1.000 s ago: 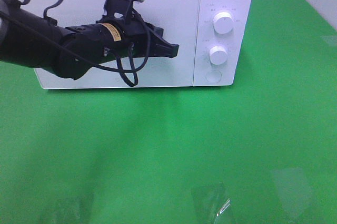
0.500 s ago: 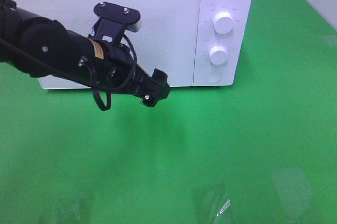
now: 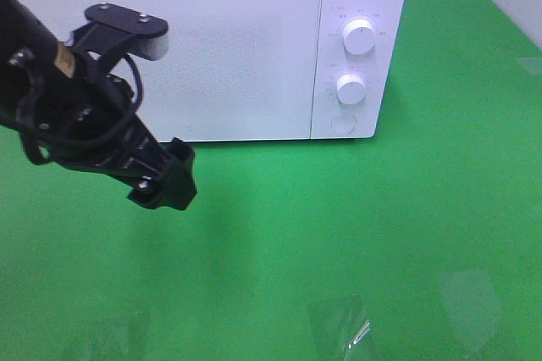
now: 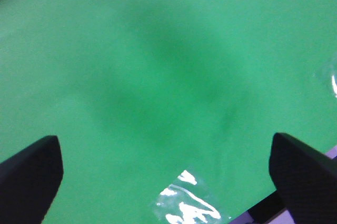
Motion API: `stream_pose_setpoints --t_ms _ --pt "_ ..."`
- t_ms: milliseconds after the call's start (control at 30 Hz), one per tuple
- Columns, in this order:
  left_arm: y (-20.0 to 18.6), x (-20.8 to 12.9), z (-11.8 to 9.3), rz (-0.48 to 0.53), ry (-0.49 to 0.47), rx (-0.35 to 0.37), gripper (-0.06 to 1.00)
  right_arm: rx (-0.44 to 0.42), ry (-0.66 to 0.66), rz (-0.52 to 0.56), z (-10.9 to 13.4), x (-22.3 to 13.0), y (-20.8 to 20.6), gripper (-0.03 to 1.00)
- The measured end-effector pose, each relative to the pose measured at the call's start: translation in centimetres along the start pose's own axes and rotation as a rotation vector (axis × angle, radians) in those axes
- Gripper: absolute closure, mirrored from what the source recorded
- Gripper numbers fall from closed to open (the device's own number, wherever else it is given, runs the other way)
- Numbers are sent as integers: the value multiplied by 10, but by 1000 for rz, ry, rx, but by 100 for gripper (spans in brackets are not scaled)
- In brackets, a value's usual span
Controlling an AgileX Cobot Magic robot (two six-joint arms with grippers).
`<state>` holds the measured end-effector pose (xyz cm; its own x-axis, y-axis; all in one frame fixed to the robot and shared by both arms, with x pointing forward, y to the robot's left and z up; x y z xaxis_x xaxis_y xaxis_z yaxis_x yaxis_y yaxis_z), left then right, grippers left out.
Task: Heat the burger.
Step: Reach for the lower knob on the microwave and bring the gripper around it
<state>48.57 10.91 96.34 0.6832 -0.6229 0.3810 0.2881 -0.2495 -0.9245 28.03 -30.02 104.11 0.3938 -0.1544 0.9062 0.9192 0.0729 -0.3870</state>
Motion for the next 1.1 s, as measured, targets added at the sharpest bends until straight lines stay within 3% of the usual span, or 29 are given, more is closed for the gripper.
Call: stream_pose_setpoints --t_ms 100,133,167,200,233,267,333,500,567,800,867,1033,1100 --pt "-18 -17 29 59 -108 31 -4 0 0 0 0 0 0 21" --pt "-18 -17 29 59 -108 31 -4 0 0 0 0 0 0 21" --pt "-29 -28 47 84 -174 50 -4 0 0 0 0 0 0 21" --pt "-29 -28 47 84 -174 50 -4 0 0 0 0 0 0 21" --pt "-41 -37 63 92 -230 71 -4 0 0 0 0 0 0 21" --pt "-41 -37 63 92 -230 71 -4 0 0 0 0 0 0 21" --pt "-69 -57 94 74 -334 127 -4 0 0 0 0 0 0 21" --pt "-90 -75 111 59 -405 170 -4 0 0 0 0 0 0 21" --pt "-119 -99 126 42 -483 229 -4 0 0 0 0 0 0 21" --pt "-150 -115 120 -17 -508 286 -4 0 0 0 0 0 0 21" --pt "-165 -124 106 -75 -491 317 -4 0 0 0 0 0 0 21" --pt "-164 -137 95 -89 -487 326 -4 0 0 0 0 0 0 21" --pt "-153 -161 78 -96 -486 331 -4 0 0 0 0 0 0 21"
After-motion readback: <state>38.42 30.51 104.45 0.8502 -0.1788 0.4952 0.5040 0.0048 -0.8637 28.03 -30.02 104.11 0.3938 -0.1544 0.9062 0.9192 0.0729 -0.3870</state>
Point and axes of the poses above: a point on each arm's last joint axis where the gripper is mounted, y pointing out along that axis toward the gripper, z along the wrist's bending axis when the last joint is at zero, x = y × z, the point moved 5 cm from there along y, pointing out along that axis toward the gripper, and after that the axes turned 8 degrees about y, right-handed, at the moved point
